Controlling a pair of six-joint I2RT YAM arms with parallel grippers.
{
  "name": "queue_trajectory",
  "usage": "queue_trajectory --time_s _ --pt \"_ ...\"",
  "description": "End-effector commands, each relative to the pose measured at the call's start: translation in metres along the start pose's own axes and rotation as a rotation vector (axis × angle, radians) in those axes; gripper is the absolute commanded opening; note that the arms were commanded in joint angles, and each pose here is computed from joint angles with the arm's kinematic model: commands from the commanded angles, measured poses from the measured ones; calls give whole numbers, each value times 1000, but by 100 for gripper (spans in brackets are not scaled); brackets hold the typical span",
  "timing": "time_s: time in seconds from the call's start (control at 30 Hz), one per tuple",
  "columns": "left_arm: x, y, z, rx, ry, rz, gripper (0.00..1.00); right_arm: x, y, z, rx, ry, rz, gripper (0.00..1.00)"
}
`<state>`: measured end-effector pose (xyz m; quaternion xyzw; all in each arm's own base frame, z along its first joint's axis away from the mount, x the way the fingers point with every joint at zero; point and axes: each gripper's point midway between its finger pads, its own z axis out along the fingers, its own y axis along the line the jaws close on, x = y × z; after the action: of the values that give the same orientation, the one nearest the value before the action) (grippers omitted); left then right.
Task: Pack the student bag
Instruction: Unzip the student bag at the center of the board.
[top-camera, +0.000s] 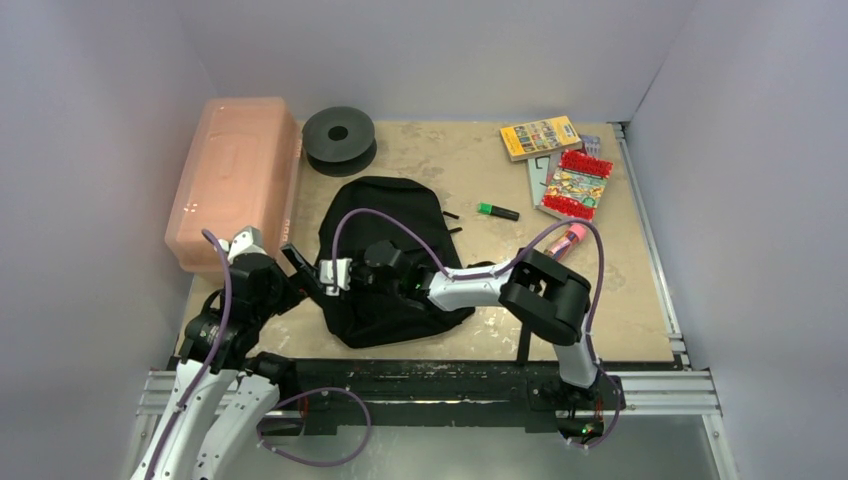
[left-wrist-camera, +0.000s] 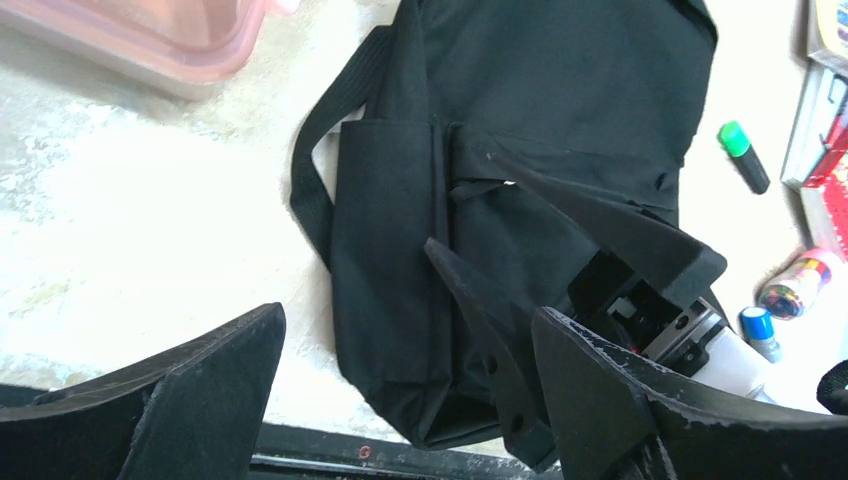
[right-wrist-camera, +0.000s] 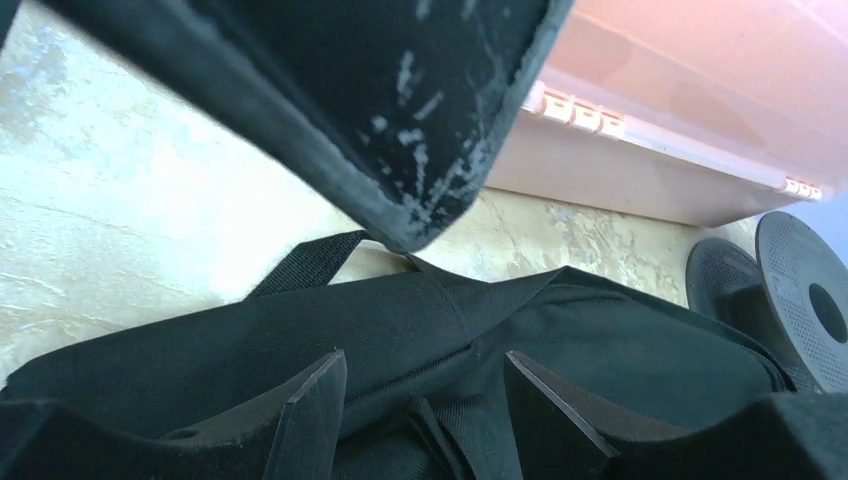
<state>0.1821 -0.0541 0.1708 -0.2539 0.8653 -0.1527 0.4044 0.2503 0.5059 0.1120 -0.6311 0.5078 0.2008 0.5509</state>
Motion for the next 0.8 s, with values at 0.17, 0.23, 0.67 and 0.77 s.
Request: queue_trajectory --time_s 0.17,0.23,0.67,0.77 --pt "-8 -9 -5 35 -19 18 93 17 -34 10 210 60 -39 57" --pt "-7 -9 -5 37 -16 20 93 20 -34 9 217 65 -34 56" --pt "1 -6 9 -17 36 -21 92 2 -42 1 257 1 222 0" --pt "9 -20 20 26 93 -46 92 -11 -44 -17 245 -71 369 0"
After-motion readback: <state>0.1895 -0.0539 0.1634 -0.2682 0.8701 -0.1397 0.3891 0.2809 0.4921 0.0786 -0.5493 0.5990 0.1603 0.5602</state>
